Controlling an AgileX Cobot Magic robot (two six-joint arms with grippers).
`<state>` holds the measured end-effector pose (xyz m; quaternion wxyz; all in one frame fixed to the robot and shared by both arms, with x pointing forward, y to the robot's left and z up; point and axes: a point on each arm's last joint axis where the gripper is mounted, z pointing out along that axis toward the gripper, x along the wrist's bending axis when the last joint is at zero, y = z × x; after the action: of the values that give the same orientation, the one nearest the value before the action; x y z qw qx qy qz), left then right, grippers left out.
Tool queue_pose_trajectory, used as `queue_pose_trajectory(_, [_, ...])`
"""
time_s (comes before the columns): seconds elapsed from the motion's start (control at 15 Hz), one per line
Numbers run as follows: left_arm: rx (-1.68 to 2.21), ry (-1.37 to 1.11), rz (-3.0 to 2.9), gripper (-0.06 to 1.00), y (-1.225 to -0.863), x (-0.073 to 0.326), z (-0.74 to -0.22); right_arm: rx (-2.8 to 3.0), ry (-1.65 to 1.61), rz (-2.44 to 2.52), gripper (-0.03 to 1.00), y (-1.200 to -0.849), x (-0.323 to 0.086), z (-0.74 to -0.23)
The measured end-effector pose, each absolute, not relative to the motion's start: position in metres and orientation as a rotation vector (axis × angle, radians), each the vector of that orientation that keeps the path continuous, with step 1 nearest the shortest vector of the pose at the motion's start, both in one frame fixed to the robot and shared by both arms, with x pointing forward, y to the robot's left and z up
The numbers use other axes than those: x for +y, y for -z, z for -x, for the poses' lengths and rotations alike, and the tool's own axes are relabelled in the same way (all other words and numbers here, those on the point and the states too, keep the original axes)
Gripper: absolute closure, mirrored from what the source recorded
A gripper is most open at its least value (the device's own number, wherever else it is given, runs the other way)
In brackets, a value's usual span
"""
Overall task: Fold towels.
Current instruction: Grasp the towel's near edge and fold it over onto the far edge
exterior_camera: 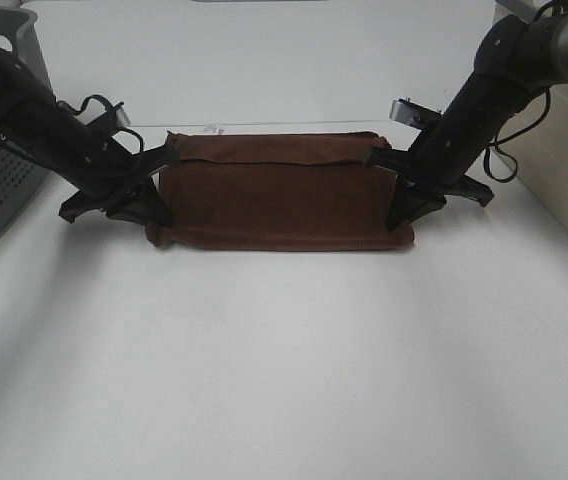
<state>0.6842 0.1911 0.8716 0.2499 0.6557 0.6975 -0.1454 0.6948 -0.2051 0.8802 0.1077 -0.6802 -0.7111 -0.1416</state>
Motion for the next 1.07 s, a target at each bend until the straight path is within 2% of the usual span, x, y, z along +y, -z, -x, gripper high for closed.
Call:
queue_pose_trajectory(0.2, [1.922, 0.418, -1.847, 0.92, -0.885, 0.192, -0.658, -2.089, 0.353, 1.964, 0.97, -0.891, -0.198, -0.667])
queue_pose_trajectory(0.53, [2.031, 0.469, -1.868, 0.92, -0.877, 0.201, -0.601, -2.027, 0.294, 1.999, 0.97, -0.888, -0.201, -0.620])
queue_pose_trajectory(0.73, [2.036, 0.457, -1.845, 0.92, -0.882, 0.200, -0.606, -2.064, 0.368, 1.992, 0.97, -0.902, -0.200, -0.625])
queue_pose_trajectory(0.87, [2.007, 0.373, -1.767, 0.92, -0.907, 0.197, -0.631, -2.134, 0.493, 2.002, 0.97, -0.925, -0.197, -0.645])
queue_pose_trajectory(0.93, [2.007, 0.373, -1.767, 0.92, -0.907, 0.197, -0.631, -2.134, 0.493, 2.002, 0.97, -0.925, -0.197, -0.645])
queue_pose_trajectory(1.07, [1.976, 0.198, -1.659, 0.92, -0.931, 0.197, -0.659, -2.218, 0.638, 2.032, 0.97, -0.949, -0.196, -0.670])
